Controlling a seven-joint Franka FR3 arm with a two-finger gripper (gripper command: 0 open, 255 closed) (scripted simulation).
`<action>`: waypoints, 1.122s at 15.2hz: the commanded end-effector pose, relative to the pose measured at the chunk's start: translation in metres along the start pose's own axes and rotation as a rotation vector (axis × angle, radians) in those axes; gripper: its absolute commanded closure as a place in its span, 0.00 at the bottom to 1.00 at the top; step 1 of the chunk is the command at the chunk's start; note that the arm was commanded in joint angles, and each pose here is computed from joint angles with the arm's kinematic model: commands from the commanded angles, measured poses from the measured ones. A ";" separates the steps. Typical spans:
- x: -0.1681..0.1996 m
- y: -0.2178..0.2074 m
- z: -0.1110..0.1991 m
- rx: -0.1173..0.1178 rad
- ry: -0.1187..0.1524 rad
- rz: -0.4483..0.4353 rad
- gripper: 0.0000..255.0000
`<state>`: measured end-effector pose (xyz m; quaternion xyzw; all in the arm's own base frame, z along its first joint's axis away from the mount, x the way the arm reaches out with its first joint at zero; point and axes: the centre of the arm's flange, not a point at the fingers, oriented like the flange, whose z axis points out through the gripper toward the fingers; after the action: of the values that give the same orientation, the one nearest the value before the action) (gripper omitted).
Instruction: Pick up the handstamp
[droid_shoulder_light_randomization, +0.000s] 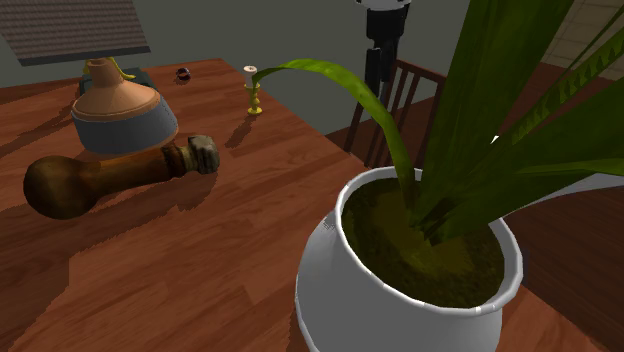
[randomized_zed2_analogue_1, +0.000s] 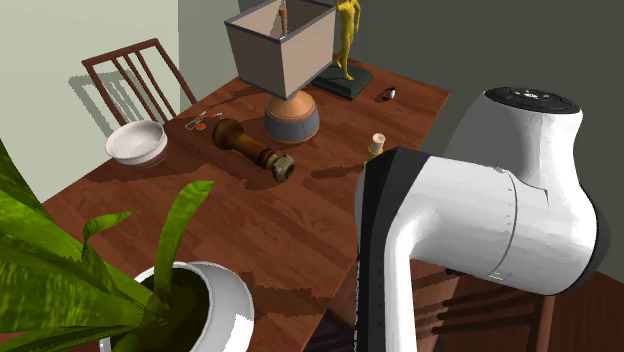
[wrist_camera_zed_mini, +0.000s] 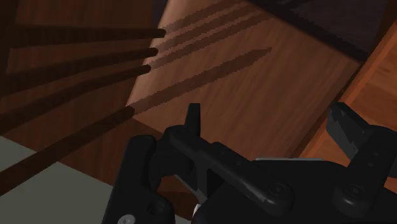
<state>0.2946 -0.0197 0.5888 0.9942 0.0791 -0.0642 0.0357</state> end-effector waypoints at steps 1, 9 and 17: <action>0.000 0.000 0.000 0.000 0.000 0.000 0.00; 0.084 -0.055 -0.001 0.009 0.035 -0.192 0.00; 0.155 -0.124 -0.005 0.017 0.070 -0.383 0.00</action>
<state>0.4235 0.1177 0.5676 0.9660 0.2555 -0.0378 0.0134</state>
